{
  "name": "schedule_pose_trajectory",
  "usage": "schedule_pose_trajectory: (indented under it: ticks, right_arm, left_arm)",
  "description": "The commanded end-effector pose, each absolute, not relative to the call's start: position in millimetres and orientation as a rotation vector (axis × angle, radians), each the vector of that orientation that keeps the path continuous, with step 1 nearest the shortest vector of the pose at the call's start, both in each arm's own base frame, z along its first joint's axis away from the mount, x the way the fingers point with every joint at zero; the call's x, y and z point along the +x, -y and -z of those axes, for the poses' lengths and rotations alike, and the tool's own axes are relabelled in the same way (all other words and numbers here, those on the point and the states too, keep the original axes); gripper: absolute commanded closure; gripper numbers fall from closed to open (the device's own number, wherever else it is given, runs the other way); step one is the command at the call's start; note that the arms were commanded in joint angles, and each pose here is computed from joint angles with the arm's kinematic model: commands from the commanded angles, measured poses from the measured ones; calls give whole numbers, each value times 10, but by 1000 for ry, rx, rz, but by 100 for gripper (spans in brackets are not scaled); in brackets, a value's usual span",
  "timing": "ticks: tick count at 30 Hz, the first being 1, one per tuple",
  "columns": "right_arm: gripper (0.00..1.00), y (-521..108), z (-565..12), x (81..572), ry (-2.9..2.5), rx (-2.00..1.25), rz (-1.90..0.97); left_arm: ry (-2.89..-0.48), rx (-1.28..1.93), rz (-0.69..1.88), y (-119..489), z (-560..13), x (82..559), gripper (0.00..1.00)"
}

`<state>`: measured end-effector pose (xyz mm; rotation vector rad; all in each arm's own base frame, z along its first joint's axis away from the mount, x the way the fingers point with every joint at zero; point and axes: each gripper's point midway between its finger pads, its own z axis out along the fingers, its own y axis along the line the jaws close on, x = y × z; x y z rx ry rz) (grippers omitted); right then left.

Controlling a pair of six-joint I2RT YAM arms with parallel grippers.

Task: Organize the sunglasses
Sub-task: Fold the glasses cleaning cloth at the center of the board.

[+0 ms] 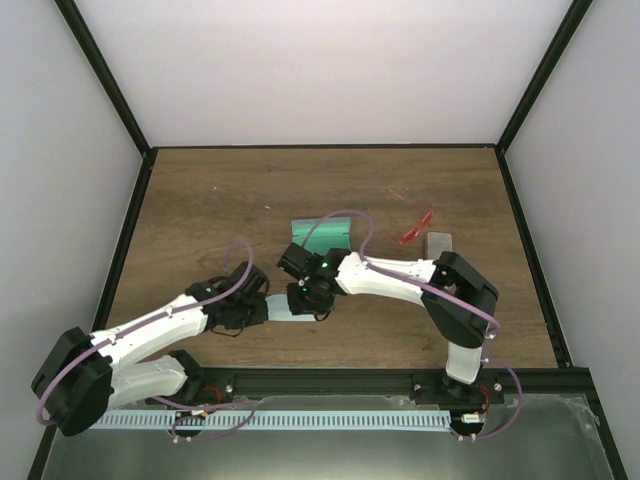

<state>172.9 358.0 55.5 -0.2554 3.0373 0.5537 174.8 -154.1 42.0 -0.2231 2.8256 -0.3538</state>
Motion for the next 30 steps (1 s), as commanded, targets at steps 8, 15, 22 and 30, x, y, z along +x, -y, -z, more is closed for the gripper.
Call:
schedule_pose_trajectory:
  ticks: [8,15,22,30]
  right_arm:
    - [63,-3502,-583,1829,-3006,-206,-474]
    - [60,-3386,-516,1843,-3016,-174,-428]
    - [59,-3337,-489,1863,-3018,-166,-412]
    - [60,-3328,-370,1841,-3039,-168,-400]
  left_arm:
    - [-2847,-301,452,1532,-334,1712,79]
    - [-2864,-278,384,1503,-199,1748,69]
    - [-2872,-267,341,1485,-129,1783,66]
    - [-2876,-249,298,1452,-79,1827,68]
